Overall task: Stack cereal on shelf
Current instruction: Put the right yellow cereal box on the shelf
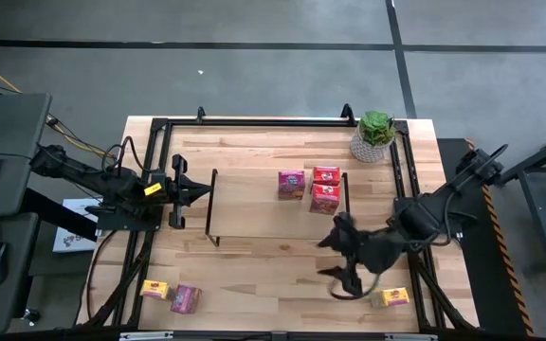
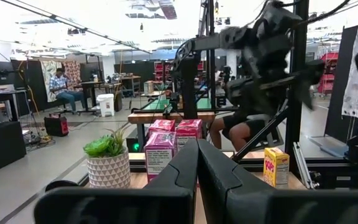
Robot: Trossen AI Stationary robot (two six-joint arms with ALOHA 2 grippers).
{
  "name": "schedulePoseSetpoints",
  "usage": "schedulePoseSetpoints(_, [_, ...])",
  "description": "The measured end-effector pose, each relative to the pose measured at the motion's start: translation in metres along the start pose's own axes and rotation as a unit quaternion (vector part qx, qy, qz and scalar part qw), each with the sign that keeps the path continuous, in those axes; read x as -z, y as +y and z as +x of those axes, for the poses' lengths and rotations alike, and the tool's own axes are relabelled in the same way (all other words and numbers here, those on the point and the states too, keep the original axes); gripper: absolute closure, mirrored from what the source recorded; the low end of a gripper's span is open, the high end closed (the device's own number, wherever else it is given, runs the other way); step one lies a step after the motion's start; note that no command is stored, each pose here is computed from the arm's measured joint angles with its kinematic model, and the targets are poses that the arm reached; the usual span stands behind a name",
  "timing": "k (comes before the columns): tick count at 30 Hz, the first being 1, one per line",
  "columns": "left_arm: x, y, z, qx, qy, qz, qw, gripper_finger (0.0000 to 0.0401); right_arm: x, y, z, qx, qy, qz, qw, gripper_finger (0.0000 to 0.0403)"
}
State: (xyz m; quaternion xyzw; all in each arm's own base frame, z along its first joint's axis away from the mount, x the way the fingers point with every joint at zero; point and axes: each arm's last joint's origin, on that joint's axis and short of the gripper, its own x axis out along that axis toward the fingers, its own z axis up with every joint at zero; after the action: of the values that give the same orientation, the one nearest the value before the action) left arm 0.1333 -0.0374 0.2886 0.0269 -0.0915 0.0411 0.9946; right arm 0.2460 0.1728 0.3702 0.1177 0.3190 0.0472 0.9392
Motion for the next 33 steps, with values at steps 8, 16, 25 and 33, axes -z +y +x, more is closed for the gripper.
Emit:
schedulePoseSetpoints(8, [0.000,0.000,0.000,0.000,0.000,0.000,1.000,0.0401,0.030,0.012,-0.015,0.145,0.187,0.186,0.954,0.0099])
schedulePoseSetpoints(16, [0.000,0.000,0.000,0.000,0.001,0.000,1.000,0.0401,0.087,0.033,0.001,0.167,0.340,0.160,0.912,0.0099])
schedulePoseSetpoints(25, [0.000,0.000,0.000,0.000,0.001,0.000,1.000,0.0401,0.112,0.038,0.014,0.169,0.455,0.149,0.862,0.0099])
schedulePoseSetpoints(33, [0.000,0.000,0.000,0.000,0.003,0.001,1.000,0.0401,0.117,0.043,0.011,0.167,0.440,0.135,0.872,0.0099])
